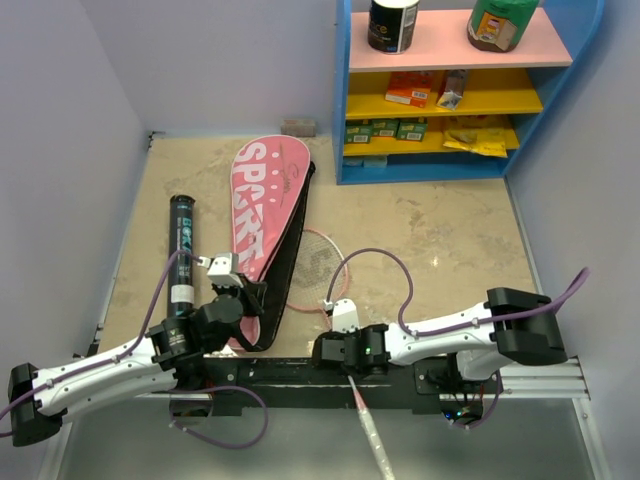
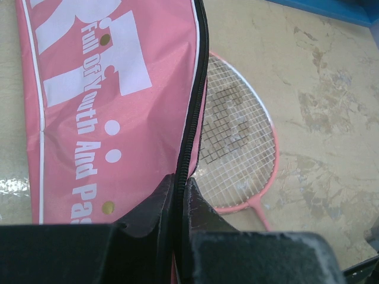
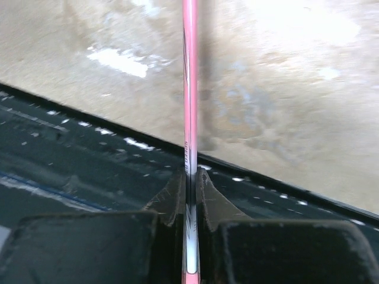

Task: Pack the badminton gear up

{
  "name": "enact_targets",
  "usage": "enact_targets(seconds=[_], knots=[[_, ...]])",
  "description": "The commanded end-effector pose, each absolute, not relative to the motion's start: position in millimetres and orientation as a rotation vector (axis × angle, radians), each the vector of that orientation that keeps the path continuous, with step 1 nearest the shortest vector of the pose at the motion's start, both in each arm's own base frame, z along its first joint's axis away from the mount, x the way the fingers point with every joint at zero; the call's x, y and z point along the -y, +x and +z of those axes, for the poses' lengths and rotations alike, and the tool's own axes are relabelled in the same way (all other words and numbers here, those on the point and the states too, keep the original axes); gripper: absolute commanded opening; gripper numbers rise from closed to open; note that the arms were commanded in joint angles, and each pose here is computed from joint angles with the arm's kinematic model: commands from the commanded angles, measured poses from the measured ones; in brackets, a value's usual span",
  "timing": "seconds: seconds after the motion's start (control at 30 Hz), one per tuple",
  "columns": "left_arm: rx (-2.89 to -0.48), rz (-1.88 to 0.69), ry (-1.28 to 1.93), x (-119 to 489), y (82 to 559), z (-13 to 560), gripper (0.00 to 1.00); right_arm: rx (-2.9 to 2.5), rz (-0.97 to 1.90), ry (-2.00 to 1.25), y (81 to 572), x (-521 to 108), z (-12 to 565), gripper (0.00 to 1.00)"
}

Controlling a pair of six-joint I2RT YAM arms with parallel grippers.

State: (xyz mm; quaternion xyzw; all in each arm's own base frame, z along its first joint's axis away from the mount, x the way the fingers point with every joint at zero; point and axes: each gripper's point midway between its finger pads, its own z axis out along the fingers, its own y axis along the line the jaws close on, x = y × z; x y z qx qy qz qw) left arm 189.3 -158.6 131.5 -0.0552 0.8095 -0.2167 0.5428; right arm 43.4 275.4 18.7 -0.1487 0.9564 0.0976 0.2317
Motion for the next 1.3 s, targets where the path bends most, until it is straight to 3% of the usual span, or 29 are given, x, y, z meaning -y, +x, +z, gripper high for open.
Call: enact_targets(seconds=[0.0, 0.4, 0.77, 1.27], knots=[[-1.859, -0.591, -0.186, 168.6, 194.9, 160.2, 0.00, -2.531, 0.195, -0.319, 65.0, -257.0, 55.8, 0.00], [-1.847, -0.362, -0.175, 155.8, 212.5, 193.9, 0.00, -2.583, 0.261, -0.364, 33.3, -222.5, 98.0, 0.00], [-1.851, -0.345, -0.186, 153.7, 213.0, 199.2, 0.00, -2.522, 0.215, -0.336, 30.3, -194.6, 150.1, 0.00], [-1.860, -0.422, -0.174, 153.5, 204.3, 194.7, 0.00, -2.422, 0.300, -0.343, 34.9, -263.6, 162.3, 0.00]])
